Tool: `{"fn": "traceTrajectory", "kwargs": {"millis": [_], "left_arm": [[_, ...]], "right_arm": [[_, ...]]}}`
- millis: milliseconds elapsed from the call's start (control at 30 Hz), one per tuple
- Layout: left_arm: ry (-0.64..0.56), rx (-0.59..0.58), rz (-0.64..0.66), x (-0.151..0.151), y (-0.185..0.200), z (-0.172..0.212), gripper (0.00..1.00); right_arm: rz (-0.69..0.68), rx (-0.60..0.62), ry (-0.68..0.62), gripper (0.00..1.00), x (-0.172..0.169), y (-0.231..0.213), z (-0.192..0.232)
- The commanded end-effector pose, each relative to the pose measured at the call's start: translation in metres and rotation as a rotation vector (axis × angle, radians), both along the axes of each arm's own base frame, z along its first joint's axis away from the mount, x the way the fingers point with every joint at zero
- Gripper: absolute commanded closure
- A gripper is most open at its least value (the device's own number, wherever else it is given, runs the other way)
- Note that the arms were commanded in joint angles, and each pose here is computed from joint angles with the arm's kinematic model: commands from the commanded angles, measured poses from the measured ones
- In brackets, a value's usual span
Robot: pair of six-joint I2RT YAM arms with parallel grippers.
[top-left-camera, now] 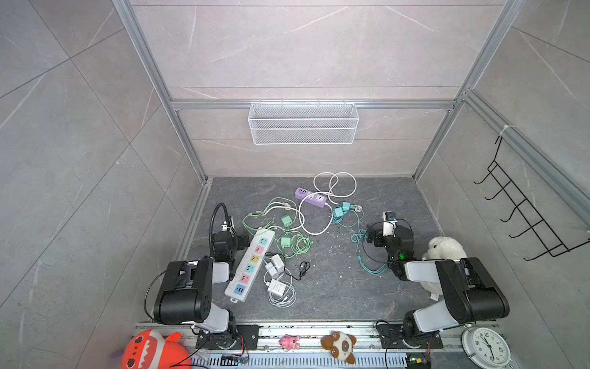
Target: Insert the plug
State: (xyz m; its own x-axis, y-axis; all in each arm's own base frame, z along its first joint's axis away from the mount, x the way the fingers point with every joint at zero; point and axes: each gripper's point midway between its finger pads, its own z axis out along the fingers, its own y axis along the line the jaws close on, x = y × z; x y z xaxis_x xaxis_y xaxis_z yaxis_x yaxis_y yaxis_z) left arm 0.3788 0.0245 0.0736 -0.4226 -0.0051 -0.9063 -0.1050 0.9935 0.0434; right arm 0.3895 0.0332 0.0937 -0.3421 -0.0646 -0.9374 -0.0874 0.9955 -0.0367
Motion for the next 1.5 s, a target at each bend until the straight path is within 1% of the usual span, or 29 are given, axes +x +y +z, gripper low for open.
{"fn": "traceTrajectory", "kwargs": {"millis": [0, 1267, 1367, 1467], "left_arm": [[-0.047, -0.010, 0.000, 0.005, 0.000, 0.012, 0.00], [-0.049, -0.010, 0.000, 0.005, 0.000, 0.012, 0.00], [-0.057, -0.005, 0.003, 0.006, 0.001, 0.015, 0.00], [-0.017, -0.006, -0.006, 0.008, -0.001, 0.027, 0.00]], "right_arm": [[0.002, 0.012, 0.010, 0.01, 0.000, 0.001, -0.002], [-0.012, 0.011, 0.002, 0.01, 0.001, -0.001, 0.000], [-0.078, 0.006, 0.027, 0.01, 0.005, -0.011, 0.008], [-0.082, -0.004, 0.098, 0.01, 0.008, -0.011, 0.024]]}}
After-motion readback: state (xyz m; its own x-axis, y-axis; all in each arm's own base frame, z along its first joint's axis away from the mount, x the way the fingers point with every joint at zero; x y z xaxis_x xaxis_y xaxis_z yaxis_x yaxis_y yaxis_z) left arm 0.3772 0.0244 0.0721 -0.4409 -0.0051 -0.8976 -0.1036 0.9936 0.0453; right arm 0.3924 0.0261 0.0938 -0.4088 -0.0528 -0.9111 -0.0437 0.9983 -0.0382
